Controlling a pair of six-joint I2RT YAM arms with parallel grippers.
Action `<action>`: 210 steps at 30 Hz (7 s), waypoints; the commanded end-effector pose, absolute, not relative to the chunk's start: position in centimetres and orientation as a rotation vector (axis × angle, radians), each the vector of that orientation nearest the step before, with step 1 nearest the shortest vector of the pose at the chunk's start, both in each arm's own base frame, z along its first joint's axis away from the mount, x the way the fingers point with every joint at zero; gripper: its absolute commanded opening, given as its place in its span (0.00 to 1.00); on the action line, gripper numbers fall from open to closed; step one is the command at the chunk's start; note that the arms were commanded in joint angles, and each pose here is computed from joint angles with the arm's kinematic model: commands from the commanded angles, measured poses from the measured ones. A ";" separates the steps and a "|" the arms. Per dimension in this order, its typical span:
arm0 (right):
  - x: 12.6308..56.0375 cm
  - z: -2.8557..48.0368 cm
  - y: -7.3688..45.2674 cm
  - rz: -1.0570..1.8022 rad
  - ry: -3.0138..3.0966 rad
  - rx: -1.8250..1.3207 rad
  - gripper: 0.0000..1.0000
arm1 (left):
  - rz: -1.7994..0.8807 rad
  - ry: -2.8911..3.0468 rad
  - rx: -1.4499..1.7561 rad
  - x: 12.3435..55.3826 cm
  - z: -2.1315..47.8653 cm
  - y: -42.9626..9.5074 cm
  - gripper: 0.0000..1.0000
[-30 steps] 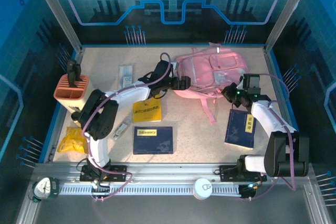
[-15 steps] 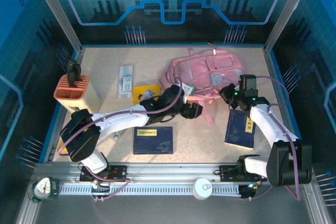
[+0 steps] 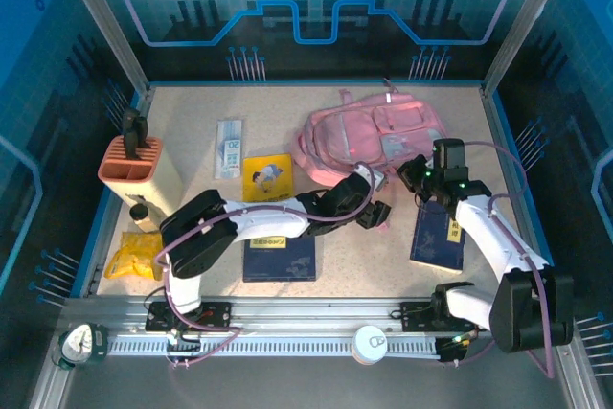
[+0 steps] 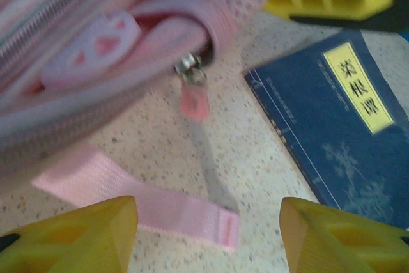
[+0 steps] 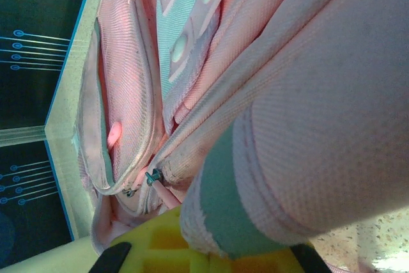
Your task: Pack the student bag
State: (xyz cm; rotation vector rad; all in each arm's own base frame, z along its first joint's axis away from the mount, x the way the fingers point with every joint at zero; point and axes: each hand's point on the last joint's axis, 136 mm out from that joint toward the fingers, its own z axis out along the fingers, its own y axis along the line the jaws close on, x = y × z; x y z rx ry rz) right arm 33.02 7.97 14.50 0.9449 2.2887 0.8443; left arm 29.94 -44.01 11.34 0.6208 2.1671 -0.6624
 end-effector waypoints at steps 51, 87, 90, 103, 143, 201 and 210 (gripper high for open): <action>34.3 16.2 4.7 0.894 2.223 0.943 0.00 | -0.581 2.242 0.311 34.5 12.5 -38.2 0.00; 30.9 13.3 7.1 1.147 2.381 0.969 0.70 | -0.878 2.313 0.418 32.5 14.1 -43.8 0.00; 30.5 12.9 8.8 1.177 2.398 0.986 0.72 | -0.893 2.306 0.431 32.3 14.2 -44.1 0.00; 33.7 11.3 11.9 1.250 2.344 1.066 0.58 | -0.897 2.294 0.468 31.8 14.8 -44.8 0.00; 36.8 13.9 4.1 0.857 2.477 0.764 0.54 | -0.846 2.466 0.520 31.6 13.7 -40.5 0.00; 39.2 11.7 0.4 0.742 2.439 0.909 0.09 | -0.819 2.575 0.567 31.4 12.6 -37.2 0.00; 34.0 11.8 0.7 0.532 2.608 0.858 0.63 | -0.926 2.518 0.596 31.6 12.9 -42.8 0.00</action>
